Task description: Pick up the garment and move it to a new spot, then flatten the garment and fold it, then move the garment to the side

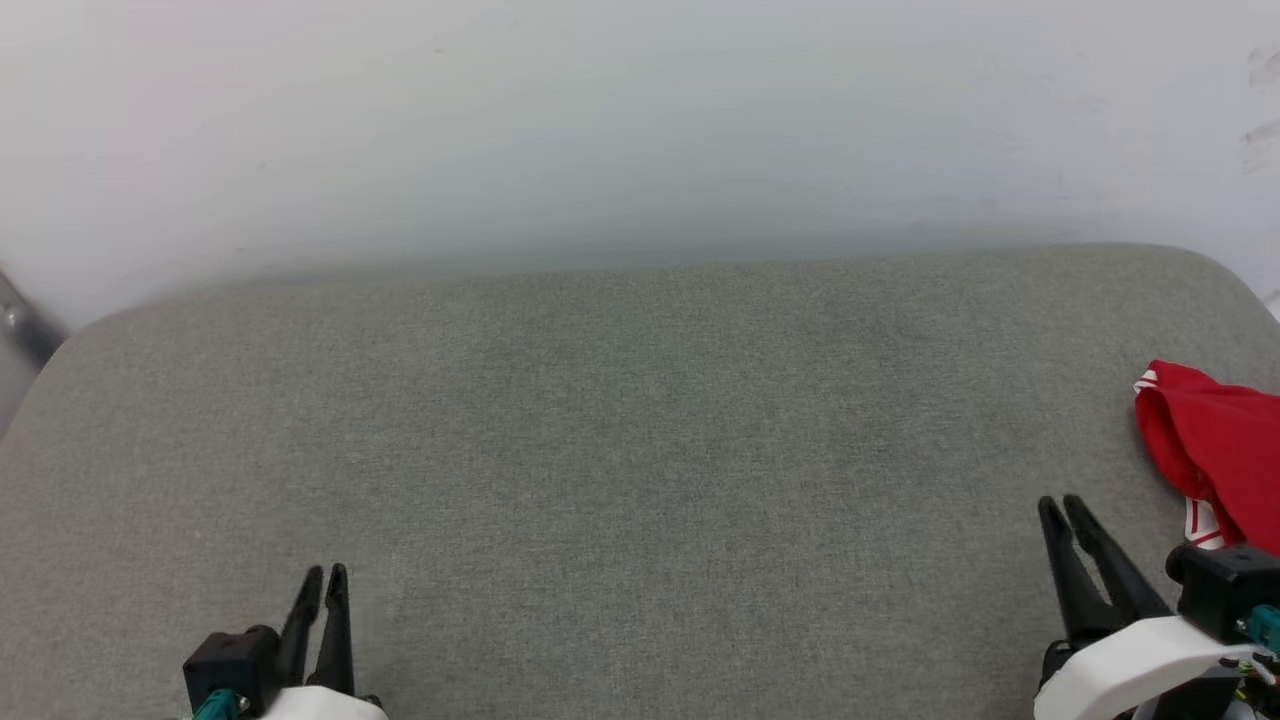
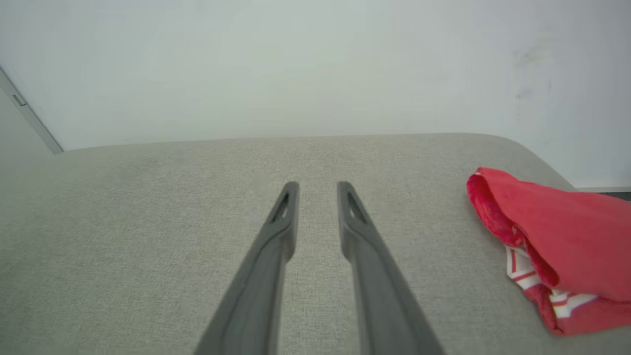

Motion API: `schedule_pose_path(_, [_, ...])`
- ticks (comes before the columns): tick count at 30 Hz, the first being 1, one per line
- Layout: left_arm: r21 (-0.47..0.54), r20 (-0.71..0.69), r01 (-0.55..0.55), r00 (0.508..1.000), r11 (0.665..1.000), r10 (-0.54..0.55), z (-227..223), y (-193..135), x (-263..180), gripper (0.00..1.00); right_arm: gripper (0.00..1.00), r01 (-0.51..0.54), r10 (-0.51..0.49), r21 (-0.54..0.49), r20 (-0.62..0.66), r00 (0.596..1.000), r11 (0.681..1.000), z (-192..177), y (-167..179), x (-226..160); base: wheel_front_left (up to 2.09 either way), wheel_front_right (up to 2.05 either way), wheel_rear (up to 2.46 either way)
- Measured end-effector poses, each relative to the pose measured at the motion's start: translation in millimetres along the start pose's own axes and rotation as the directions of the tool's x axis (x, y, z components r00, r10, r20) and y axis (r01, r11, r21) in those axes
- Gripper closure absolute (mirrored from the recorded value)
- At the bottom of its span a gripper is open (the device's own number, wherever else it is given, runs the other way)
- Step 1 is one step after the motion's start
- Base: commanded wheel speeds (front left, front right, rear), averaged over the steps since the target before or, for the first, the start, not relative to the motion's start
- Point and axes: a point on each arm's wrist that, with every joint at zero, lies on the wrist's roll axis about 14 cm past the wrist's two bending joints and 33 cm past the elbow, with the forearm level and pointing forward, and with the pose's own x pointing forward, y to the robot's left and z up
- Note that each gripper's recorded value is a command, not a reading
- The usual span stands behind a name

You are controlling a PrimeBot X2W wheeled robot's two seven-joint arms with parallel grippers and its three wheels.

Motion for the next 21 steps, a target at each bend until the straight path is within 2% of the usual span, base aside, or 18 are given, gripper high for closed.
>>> schedule_pose_path(9, [-0.158, -0.077, -0.037, 0.997, 0.987, 0.025, -16, 1, -3, 1.00, 1.00, 0.004, 0.001, 0.156, -0.036, 0.999, 0.988, -15, -2, 0, 0.00, 0.00, 0.00])
schedule_pose_path(21, [-0.362, -0.128, -0.080, 0.991, 0.929, 0.035, -20, 3, 3, 1.00, 1.00, 0.001, 0.009, 0.367, -0.026, 1.000, 0.930, -18, -1, 6, 0.00, 0.00, 0.00])
